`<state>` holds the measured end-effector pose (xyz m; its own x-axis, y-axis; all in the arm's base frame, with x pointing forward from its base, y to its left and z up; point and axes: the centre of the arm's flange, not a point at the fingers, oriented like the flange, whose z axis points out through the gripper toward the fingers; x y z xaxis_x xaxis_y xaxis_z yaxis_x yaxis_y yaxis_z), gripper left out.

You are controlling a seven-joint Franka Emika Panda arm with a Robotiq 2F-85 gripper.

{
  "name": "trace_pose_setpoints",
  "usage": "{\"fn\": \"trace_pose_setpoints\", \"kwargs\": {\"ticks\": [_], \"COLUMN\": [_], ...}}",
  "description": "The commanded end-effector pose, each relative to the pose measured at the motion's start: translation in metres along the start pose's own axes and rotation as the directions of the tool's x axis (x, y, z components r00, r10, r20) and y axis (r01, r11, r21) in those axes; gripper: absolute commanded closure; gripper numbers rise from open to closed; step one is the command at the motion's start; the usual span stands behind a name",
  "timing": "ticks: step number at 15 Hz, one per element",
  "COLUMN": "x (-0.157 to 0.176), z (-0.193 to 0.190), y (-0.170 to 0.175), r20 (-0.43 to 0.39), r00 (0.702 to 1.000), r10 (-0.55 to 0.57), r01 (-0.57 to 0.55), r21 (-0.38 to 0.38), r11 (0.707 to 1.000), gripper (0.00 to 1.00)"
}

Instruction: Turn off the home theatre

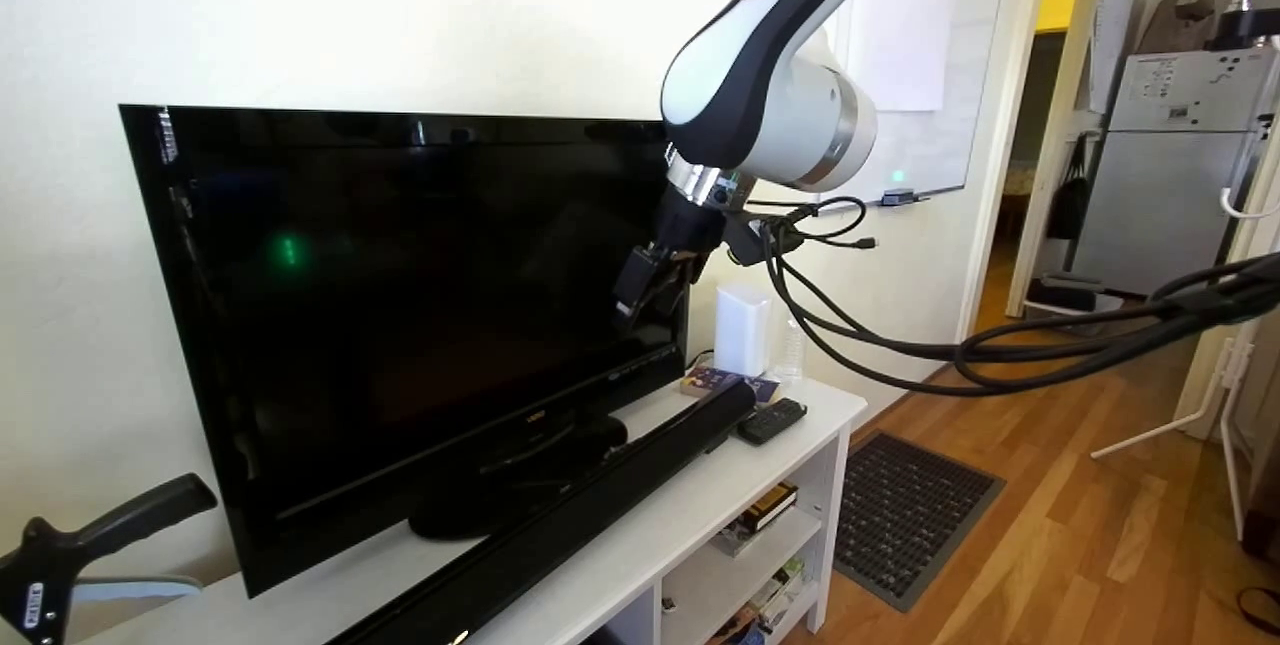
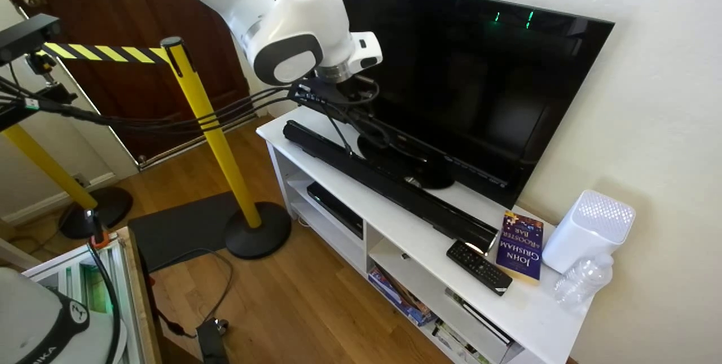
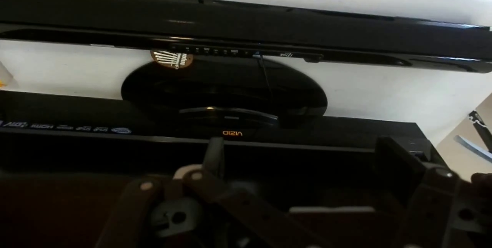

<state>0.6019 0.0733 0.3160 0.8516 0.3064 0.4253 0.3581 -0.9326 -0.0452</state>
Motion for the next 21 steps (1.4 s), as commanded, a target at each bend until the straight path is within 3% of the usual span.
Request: {"fn": "trace_pose_setpoints", "kwargs": {"ticks": [1,11,12,13,21], "x": [-0.004,0.008,0.012,0.017,0.046], "z": [0.029,0.128,0.137,0.146,0.206], "y": [0.008,0.025,0.027,0.028,0.031], "r20": [0.003,0.083,0.086,0.086,0.085], "r00": [1.0,0.996,0.996,0.996,0.995], "r10": [0.011,-0.016,-0.021,-0.028,0.046], "r01": [-0.011,0.016,0.021,0.028,-0.038], "r21": [0.007,0.002,0.003,-0.002,-0.092], "r11": [1.0,1.0,1.0,1.0,0.995], "gripper": [0.0,0.0,0.25,0.26,0.84]}}
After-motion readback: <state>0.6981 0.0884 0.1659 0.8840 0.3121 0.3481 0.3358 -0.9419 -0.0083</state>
